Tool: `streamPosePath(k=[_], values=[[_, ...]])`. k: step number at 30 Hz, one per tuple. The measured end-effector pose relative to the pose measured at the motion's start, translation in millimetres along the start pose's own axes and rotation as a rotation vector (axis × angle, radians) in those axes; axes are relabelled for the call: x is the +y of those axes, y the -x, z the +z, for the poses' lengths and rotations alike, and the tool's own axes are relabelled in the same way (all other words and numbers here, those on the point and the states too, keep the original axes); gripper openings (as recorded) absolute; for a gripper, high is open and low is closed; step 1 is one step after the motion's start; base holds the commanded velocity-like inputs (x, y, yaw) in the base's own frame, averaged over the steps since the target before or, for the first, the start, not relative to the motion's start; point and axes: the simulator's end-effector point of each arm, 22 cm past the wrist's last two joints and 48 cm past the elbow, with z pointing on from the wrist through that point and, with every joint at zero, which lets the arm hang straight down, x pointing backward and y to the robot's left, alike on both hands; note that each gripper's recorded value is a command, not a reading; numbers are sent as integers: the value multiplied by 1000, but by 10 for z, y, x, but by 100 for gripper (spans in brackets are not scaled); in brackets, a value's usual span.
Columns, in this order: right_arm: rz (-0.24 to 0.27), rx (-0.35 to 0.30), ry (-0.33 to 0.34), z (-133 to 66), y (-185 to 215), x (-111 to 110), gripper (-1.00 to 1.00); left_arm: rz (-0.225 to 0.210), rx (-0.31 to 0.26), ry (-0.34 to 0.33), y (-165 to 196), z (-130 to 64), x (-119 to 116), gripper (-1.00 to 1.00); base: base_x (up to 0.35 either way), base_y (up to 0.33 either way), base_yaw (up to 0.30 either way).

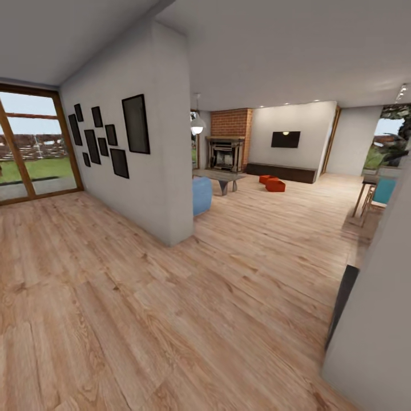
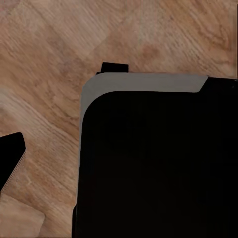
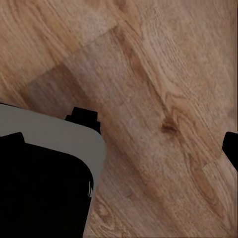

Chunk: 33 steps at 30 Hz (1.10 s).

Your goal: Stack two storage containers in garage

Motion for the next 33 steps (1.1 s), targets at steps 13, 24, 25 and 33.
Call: streamPosePath(k=[13, 24, 25, 33], values=[[-1, 0, 0, 0, -2, 0, 100, 0, 0, 0, 0, 0, 1, 100, 323, 0, 0], [-1, 0, -1, 0, 1, -10, 100, 0, 0, 0, -1, 0, -1, 100, 323, 0, 0], [-1, 0, -1, 0, -1, -9, 100, 0, 0, 0, 0, 0, 0, 100, 323, 0, 0], [0, -2, -2, 0, 5, -16, 100, 0, 0, 0, -1, 0, -3, 100, 323, 0, 0]])
